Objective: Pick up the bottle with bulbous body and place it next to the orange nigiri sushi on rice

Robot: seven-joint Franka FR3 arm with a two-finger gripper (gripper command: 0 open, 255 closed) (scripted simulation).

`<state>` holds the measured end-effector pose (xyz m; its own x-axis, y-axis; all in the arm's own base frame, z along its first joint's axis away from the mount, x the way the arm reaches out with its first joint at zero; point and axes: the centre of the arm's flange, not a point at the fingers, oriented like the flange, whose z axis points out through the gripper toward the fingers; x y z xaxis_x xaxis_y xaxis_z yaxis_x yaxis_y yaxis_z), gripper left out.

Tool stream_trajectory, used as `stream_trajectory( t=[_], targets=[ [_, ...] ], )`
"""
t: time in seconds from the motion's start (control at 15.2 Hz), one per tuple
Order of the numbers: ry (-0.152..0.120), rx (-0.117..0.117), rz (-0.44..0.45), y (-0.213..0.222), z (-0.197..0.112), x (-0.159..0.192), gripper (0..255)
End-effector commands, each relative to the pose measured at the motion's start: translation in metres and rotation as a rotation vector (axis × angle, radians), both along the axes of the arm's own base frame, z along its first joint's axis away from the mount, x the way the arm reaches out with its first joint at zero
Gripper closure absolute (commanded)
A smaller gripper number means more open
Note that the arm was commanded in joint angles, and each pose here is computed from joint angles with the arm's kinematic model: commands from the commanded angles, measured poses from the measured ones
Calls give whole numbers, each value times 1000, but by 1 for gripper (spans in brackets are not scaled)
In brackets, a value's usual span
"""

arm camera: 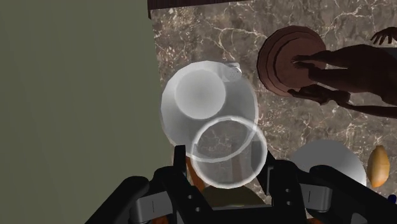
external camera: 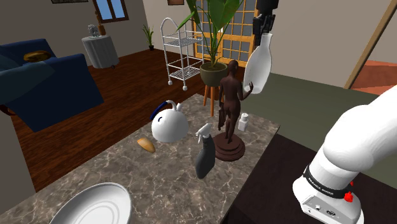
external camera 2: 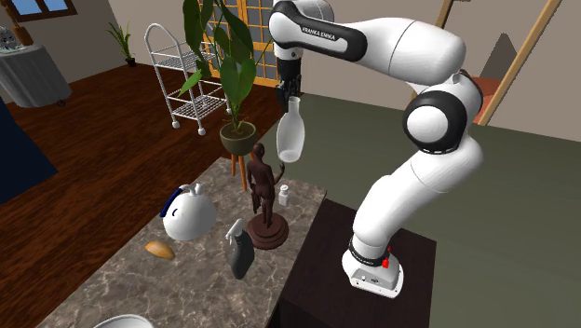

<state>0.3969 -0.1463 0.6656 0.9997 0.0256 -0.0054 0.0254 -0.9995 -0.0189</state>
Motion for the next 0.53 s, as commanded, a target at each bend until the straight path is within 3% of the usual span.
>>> stream_trajectory(
  t=[0.0,0.46],
  targets=[
    [0,0,0,0,10,0,255],
    [0,0,0,0,47,0,255]
  ],
)
